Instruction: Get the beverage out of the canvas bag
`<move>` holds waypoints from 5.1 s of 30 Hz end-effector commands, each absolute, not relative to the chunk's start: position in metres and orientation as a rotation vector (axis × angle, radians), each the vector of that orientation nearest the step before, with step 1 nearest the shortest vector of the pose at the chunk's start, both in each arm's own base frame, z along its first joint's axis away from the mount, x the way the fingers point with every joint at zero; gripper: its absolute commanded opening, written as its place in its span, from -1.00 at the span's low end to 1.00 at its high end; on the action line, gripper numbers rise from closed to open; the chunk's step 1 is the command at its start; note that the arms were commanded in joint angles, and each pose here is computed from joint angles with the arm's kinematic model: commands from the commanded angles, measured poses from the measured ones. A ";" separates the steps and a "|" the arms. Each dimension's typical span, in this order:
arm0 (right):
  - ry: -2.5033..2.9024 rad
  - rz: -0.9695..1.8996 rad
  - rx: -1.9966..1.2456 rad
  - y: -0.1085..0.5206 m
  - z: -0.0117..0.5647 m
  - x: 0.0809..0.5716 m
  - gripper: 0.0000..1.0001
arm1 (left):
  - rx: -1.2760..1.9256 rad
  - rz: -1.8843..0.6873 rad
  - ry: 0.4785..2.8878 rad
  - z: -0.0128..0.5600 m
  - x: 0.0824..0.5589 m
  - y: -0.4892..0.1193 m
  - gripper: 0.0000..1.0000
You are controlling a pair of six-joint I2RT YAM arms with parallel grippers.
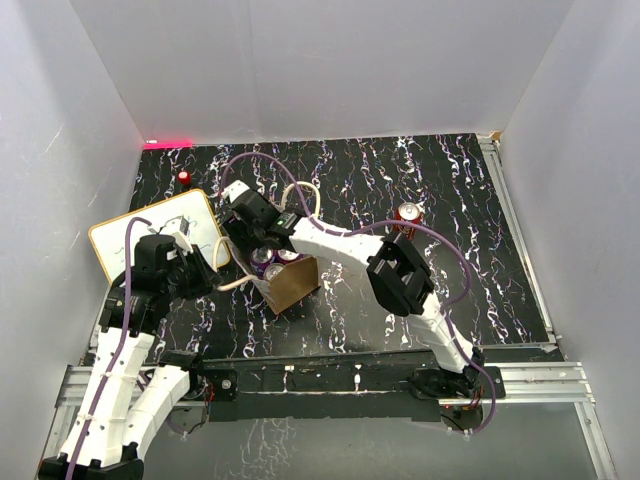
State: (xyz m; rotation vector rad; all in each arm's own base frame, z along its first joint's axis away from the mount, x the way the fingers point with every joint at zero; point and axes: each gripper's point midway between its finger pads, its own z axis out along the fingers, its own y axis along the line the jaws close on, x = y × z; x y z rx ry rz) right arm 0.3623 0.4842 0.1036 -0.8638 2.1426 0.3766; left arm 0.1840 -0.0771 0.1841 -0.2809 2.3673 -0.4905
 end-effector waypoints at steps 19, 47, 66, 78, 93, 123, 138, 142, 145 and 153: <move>1.748 0.586 -0.454 0.438 0.335 0.358 -0.82 | -0.279 -0.476 2.371 0.182 0.182 -0.074 -1.00; 2.044 0.300 0.054 0.179 0.176 0.233 -0.82 | -0.294 -0.468 2.397 0.178 0.183 -0.074 -1.00; 2.090 0.013 0.057 0.107 0.171 0.337 -0.85 | -0.288 -0.473 2.386 0.180 0.182 -0.074 -1.00; 2.116 0.020 0.077 0.093 0.147 0.363 -0.85 | -0.286 -0.471 2.383 0.181 0.182 -0.074 -1.00; 2.164 -0.012 0.123 0.078 0.116 0.376 -0.78 | -0.289 -0.471 2.383 0.180 0.183 -0.073 -1.00; 2.221 0.386 0.091 0.114 0.129 0.299 0.97 | -0.286 -0.476 2.377 0.182 0.182 -0.074 -1.00; 2.018 0.607 0.011 0.140 0.248 0.297 0.97 | -0.282 -0.479 2.375 0.182 0.182 -0.074 -1.00; 2.018 0.793 -0.050 0.172 0.256 0.300 0.97 | -0.282 -0.481 2.378 0.181 0.182 -0.075 -1.00; 2.026 0.900 -0.097 0.201 0.262 0.301 0.97 | -0.280 -0.482 2.378 0.181 0.182 -0.075 -1.00; 2.013 0.953 -0.317 0.305 0.278 0.283 0.96 | -0.282 -0.481 2.377 0.181 0.181 -0.075 -1.00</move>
